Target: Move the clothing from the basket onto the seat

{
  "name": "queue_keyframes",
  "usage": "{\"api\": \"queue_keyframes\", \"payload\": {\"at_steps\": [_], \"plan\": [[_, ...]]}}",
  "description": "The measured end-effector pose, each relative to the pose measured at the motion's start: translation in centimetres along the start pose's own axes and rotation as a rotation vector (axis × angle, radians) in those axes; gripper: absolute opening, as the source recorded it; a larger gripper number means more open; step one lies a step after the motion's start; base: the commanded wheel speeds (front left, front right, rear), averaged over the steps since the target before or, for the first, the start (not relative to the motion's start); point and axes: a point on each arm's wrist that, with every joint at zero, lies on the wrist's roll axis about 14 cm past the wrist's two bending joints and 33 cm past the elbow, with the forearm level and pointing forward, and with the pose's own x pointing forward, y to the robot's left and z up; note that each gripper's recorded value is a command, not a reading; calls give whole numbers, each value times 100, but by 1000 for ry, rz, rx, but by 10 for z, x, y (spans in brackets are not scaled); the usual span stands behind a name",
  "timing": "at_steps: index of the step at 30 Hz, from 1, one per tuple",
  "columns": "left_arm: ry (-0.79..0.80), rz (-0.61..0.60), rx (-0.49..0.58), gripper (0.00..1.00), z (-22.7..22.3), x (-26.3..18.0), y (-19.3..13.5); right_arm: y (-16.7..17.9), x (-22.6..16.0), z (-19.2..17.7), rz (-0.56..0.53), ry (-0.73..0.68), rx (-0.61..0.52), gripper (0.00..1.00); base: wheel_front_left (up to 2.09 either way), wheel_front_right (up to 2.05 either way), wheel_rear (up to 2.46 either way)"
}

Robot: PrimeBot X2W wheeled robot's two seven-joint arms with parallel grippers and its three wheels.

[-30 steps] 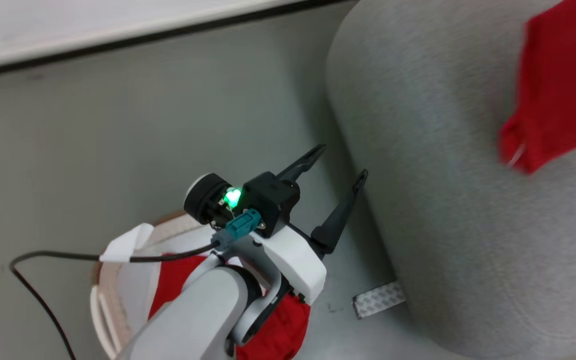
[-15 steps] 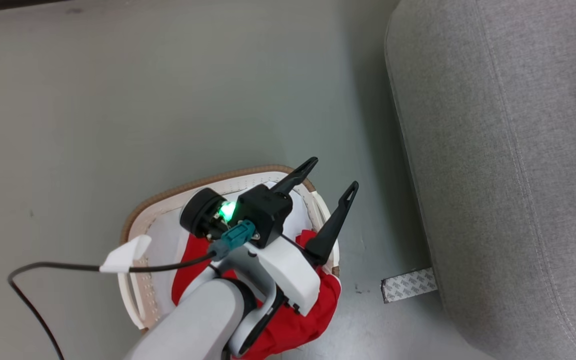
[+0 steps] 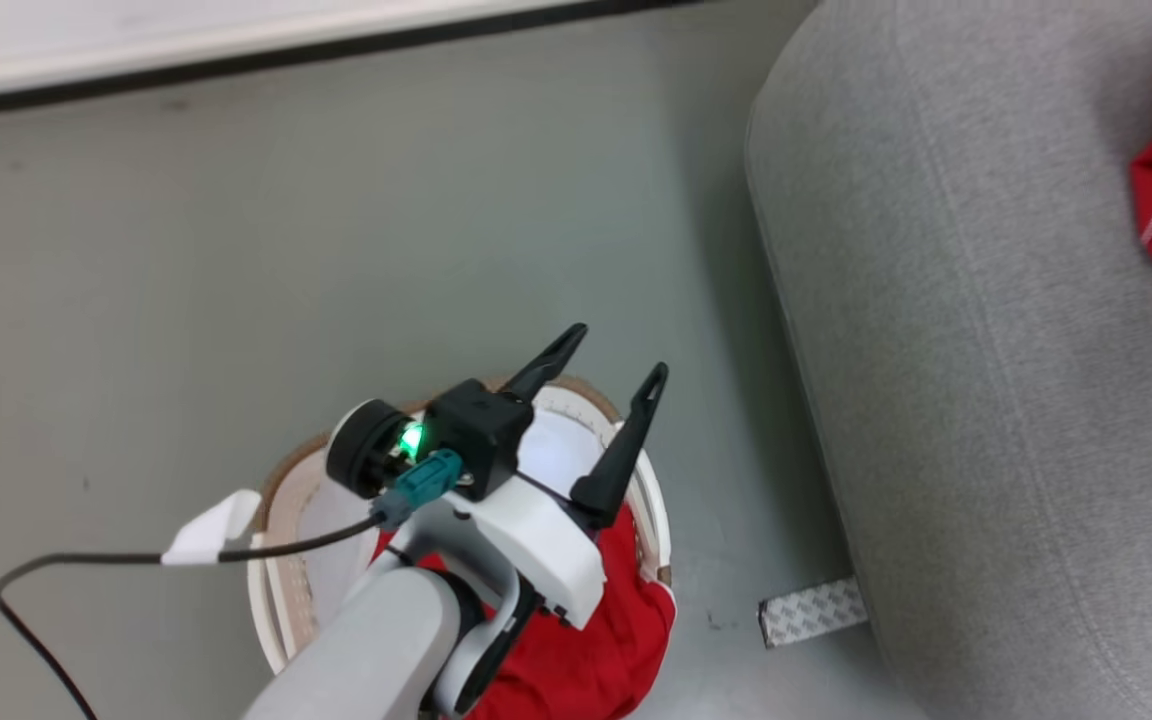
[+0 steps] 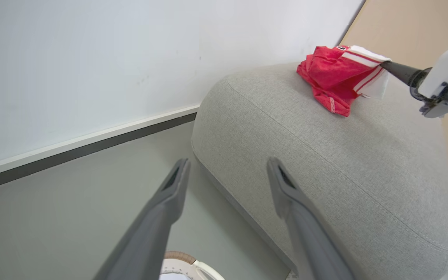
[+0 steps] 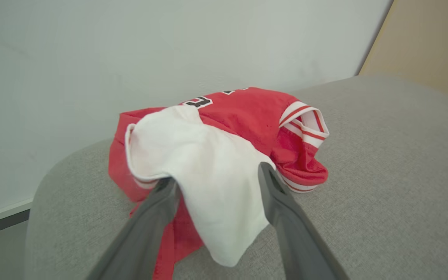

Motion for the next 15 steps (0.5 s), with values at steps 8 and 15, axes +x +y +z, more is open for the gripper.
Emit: {"api": "queue_keyframes", "payload": {"at_steps": [8, 15], "plan": [[-72, 70, 5, 100, 25, -21, 0, 14, -49, -2, 108, -52, -21, 100, 0, 0, 0], [-124, 200, 17, 100, 39, -60, 11, 34, -101, 3, 225, -119, -8, 100, 0, 0, 0]]}}
